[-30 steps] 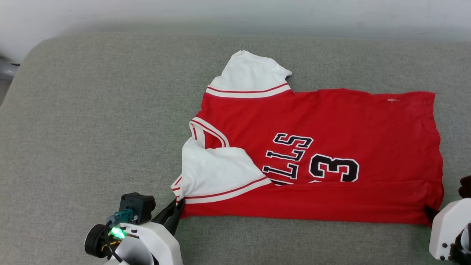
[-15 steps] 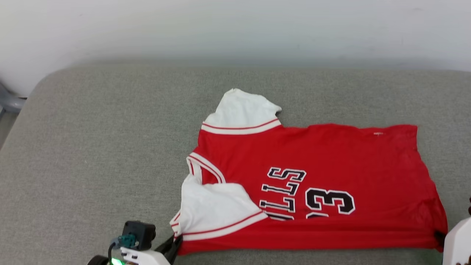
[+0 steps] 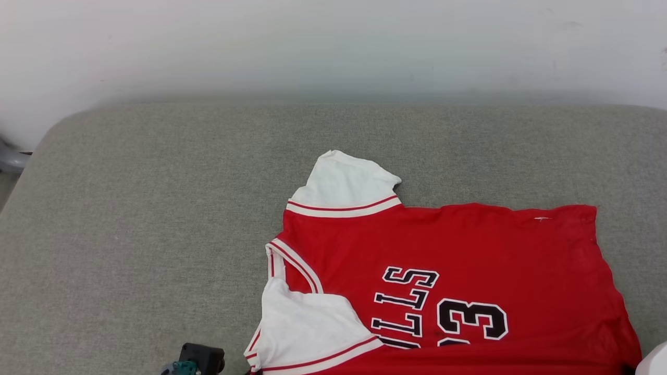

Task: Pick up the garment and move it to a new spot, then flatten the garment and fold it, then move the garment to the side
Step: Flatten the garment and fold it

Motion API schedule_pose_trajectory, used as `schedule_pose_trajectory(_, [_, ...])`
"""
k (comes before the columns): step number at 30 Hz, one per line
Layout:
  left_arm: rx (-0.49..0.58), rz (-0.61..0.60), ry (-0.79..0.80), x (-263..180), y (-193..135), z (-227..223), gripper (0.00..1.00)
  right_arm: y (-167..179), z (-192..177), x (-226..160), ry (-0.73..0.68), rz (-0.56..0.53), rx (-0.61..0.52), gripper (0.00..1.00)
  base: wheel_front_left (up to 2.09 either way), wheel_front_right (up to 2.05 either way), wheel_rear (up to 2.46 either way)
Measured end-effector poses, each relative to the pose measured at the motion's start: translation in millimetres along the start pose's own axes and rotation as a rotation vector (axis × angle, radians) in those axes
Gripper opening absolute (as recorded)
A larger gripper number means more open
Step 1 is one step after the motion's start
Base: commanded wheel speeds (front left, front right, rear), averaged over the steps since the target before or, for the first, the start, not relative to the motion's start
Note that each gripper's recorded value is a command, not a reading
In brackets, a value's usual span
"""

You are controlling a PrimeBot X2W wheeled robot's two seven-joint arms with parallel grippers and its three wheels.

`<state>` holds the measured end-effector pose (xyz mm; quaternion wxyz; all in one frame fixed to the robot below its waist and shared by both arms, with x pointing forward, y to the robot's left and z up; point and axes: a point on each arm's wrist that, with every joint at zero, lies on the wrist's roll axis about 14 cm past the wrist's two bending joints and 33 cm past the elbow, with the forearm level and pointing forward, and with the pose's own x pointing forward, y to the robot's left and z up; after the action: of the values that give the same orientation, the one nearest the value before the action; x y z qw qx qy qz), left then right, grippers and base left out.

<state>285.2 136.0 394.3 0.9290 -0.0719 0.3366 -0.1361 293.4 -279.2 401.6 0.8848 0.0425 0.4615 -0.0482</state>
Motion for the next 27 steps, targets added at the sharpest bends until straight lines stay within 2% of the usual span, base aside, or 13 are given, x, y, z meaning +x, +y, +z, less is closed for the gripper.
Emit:
schedule_pose_trajectory(6, [-0.007, 0.007, 0.042, 4, 3, -14, 0.00, -3, -14, 11, 0.035, -0.006, 0.020, 0.00, 0.00, 0.00, 0.00])
schedule_pose_trajectory(7, [-0.010, 0.008, 0.044, 5, 3, -14, 0.11, -2, -16, 13, 0.038, -0.001, 0.023, 0.00, 0.00, 0.00, 0.00])
schedule_pose_trajectory(8, [-0.011, 0.011, 0.046, 5, 4, -16, 0.46, -1, -16, 14, 0.039, 0.004, 0.024, 0.00, 0.00, 0.00, 0.00])
schedule_pose_trajectory(9, [-0.010, 0.015, 0.048, 5, 5, -17, 1.00, 0, -16, 15, 0.036, 0.006, 0.021, 0.60, 0.00, 0.00, 0.00])
schedule_pose_trajectory(10, [-0.008, 0.021, 0.049, 6, 7, -18, 1.00, 0, -14, 16, 0.023, 0.006, 0.021, 1.00, 0.00, 0.00, 0.00])
schedule_pose_trajectory(13, [-0.002, 0.026, 0.008, 7, 7, -10, 1.00, -1, -4, 14, -0.021, 0.001, 0.001, 1.00, 0.00, 0.00, 0.00])
schedule_pose_trajectory(17, [0.021, 0.038, -0.128, 6, 10, 21, 1.00, 4, 26, 5, -0.150, 0.014, -0.026, 1.00, 0.00, 0.00, 0.00])
schedule_pose_trajectory(24, [0.067, 0.055, -0.492, -10, 12, 102, 1.00, 30, 114, -44, -0.564, 0.074, -0.121, 1.00, 0.00, 0.00, 0.00])
schedule_pose_trajectory(27, [0.086, 0.049, -0.615, -20, 6, 131, 1.00, 43, 137, -67, -0.731, 0.108, -0.136, 1.00, 0.00, 0.00, 0.00])
